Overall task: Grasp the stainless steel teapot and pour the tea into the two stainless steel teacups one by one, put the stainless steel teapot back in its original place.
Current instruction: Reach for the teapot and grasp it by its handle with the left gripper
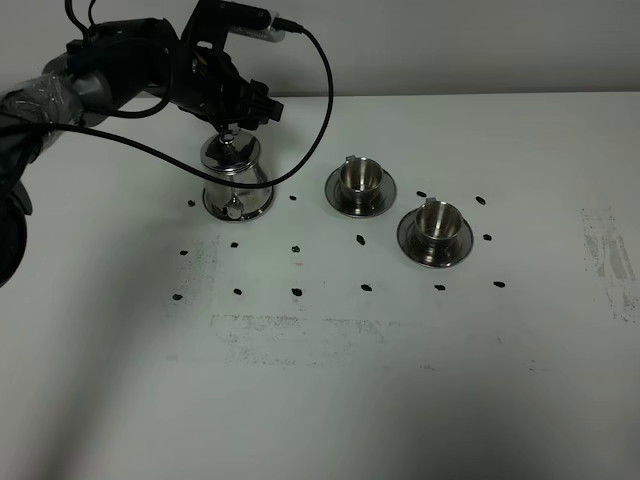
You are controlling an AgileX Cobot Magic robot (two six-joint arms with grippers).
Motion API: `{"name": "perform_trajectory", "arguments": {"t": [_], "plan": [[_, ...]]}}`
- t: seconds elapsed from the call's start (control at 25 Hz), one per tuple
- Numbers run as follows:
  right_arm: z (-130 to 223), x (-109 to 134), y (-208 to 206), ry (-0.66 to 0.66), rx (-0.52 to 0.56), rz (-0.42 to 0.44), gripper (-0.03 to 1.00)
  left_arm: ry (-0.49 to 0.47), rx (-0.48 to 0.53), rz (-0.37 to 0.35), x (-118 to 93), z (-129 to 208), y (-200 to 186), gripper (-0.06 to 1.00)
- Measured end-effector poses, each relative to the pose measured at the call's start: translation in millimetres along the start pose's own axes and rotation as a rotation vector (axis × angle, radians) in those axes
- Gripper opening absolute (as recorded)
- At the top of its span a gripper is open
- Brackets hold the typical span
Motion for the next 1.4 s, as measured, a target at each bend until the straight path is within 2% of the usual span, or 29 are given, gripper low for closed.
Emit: {"name": "perform_trajectory", "arguments": {"t": [0.56,1.4], "plan": [[0,0,0,0.0,0.0,0.0,0.34,0.013,0.02,-0.054,25,4,2,0.57],[0,0,0,0.001,0.0,0.0,0.34,0.094,0.127,-0.13,41,5,-20,0.57]]}}
Point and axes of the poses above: a point on each arm's last joint axis where the gripper is mounted, y pointing out along that axis toward the gripper, x along the wrist's bending axis when the last joint is at zero, z = x × y, the point moved 1 cm from there along y, pointing out along that axis toward the gripper, and after that the axes turned 10 degrees about -y, right-handed, at the moved point
